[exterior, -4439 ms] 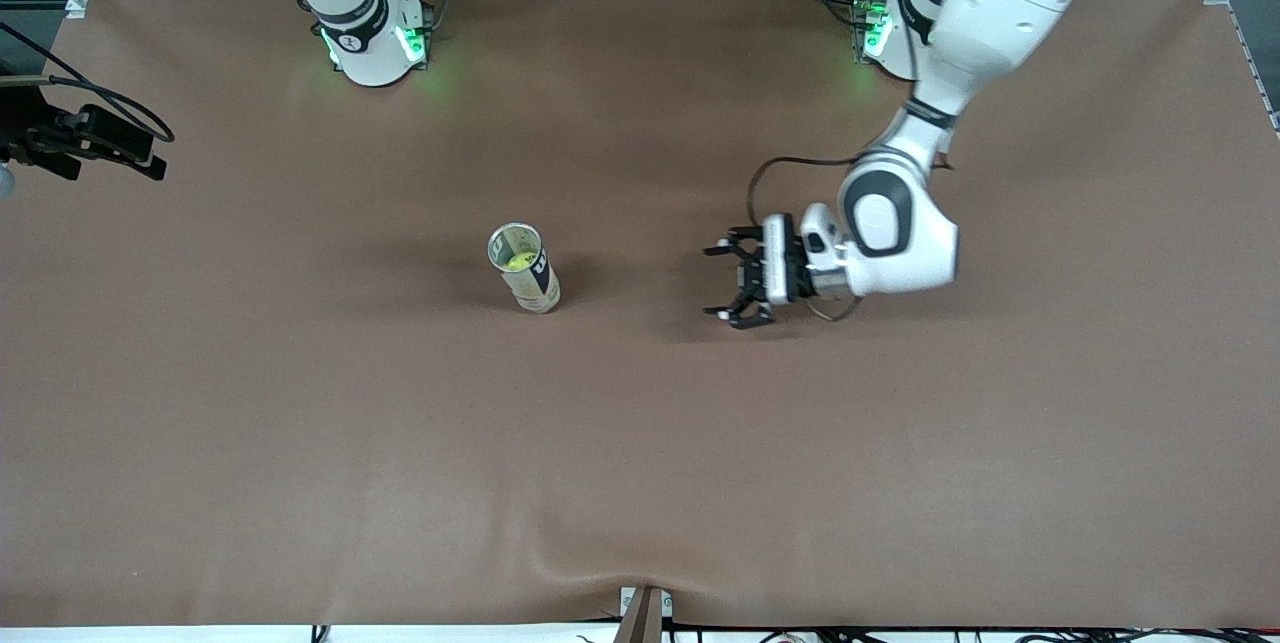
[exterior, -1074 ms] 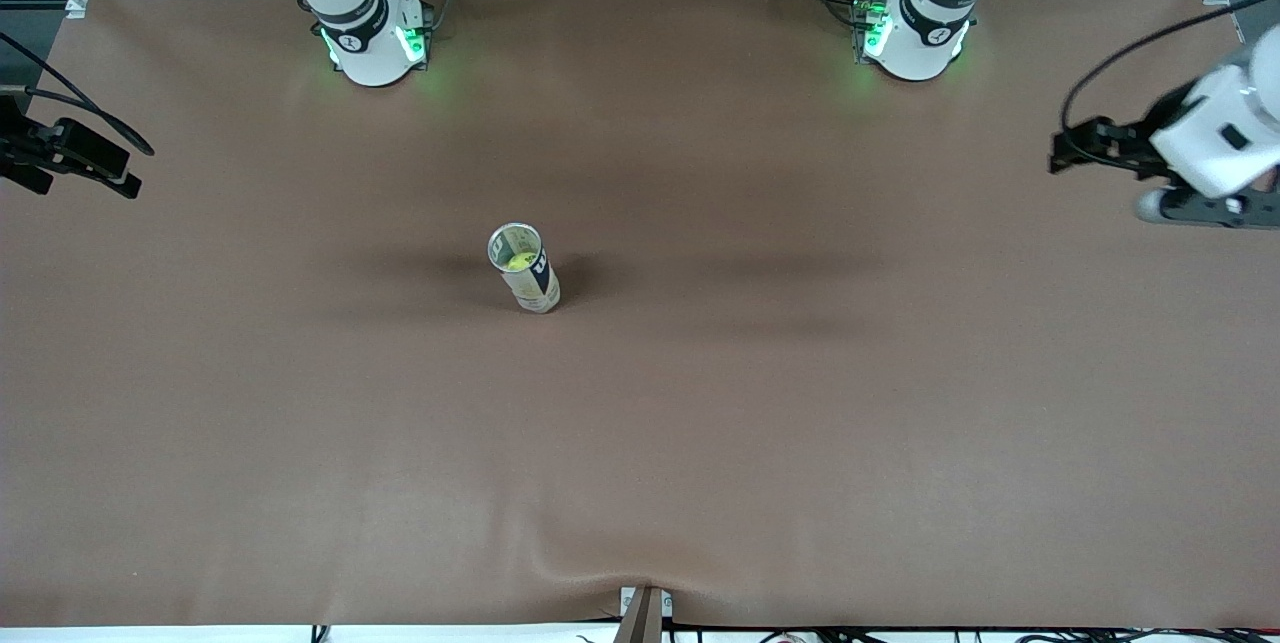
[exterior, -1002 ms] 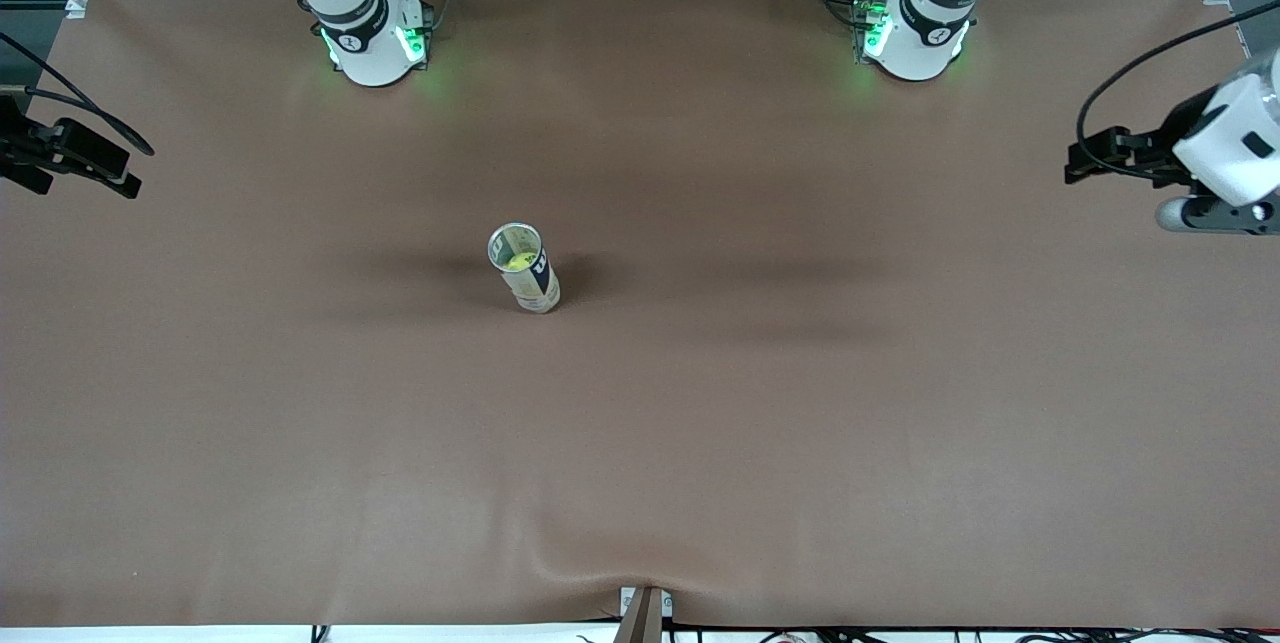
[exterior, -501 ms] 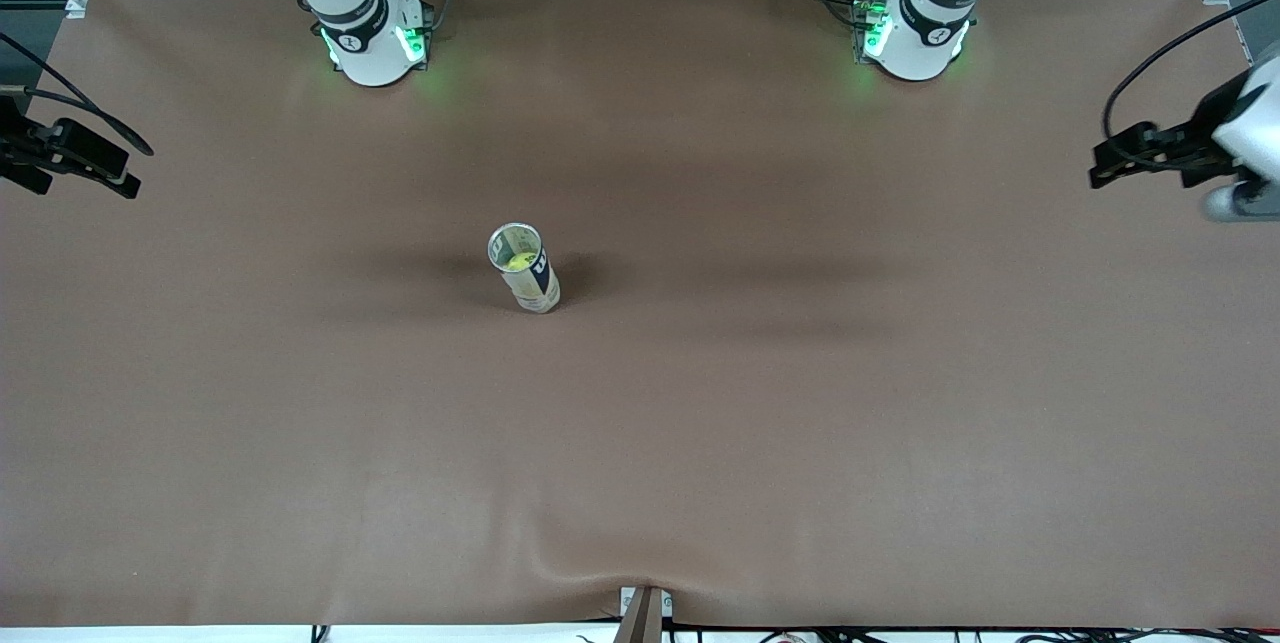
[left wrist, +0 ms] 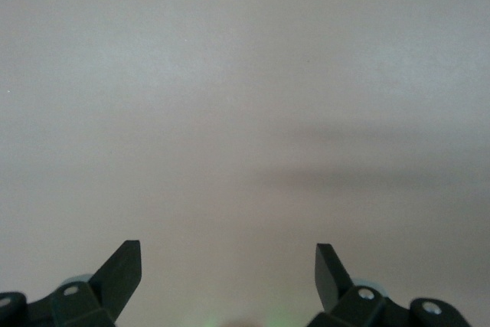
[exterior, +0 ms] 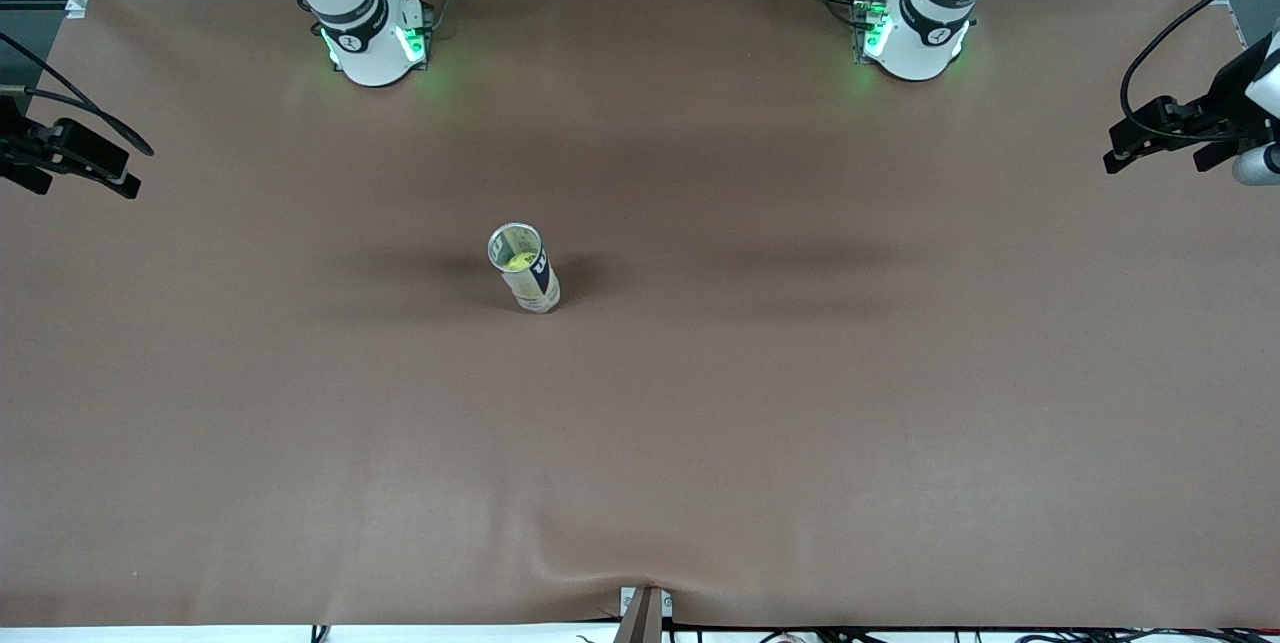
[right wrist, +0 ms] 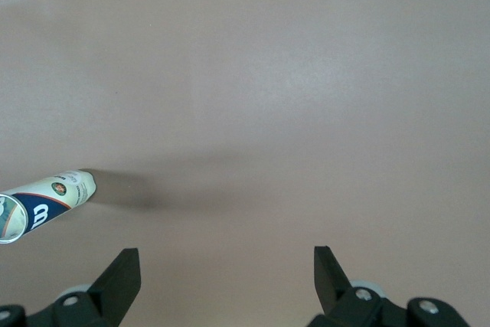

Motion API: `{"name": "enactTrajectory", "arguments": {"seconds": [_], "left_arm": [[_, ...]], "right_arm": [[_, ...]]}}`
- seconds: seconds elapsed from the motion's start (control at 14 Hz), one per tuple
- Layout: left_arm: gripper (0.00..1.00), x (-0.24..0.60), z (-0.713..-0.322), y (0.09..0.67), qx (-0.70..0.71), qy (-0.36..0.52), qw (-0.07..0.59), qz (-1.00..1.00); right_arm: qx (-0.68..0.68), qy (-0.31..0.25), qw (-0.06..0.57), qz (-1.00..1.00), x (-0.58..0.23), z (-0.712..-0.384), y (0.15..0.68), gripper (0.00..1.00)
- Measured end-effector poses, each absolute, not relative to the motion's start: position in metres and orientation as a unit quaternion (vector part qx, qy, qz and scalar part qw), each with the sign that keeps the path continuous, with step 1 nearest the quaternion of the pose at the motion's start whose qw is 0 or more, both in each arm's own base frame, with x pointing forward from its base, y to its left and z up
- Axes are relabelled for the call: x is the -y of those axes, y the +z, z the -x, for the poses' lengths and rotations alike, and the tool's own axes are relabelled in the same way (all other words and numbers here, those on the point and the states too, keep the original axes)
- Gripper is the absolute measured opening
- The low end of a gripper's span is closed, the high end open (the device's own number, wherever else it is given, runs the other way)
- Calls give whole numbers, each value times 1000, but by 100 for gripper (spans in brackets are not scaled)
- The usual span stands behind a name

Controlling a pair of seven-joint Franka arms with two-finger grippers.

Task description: Insert tennis ball vertically with right arm

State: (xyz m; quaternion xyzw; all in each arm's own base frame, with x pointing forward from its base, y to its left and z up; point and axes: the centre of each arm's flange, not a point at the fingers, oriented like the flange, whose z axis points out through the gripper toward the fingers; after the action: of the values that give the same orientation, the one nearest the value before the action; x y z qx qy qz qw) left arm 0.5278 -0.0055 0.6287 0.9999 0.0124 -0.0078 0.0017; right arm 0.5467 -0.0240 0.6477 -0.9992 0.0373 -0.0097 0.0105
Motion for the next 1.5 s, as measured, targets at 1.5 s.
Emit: {"name": "enactTrajectory", "arguments": {"seconds": [1.5], "left_arm": [[100,-9,-522,651,-28,18,2,-999]], "right_arm": [[-35,-9,10,999,21,-547,647,100]]}}
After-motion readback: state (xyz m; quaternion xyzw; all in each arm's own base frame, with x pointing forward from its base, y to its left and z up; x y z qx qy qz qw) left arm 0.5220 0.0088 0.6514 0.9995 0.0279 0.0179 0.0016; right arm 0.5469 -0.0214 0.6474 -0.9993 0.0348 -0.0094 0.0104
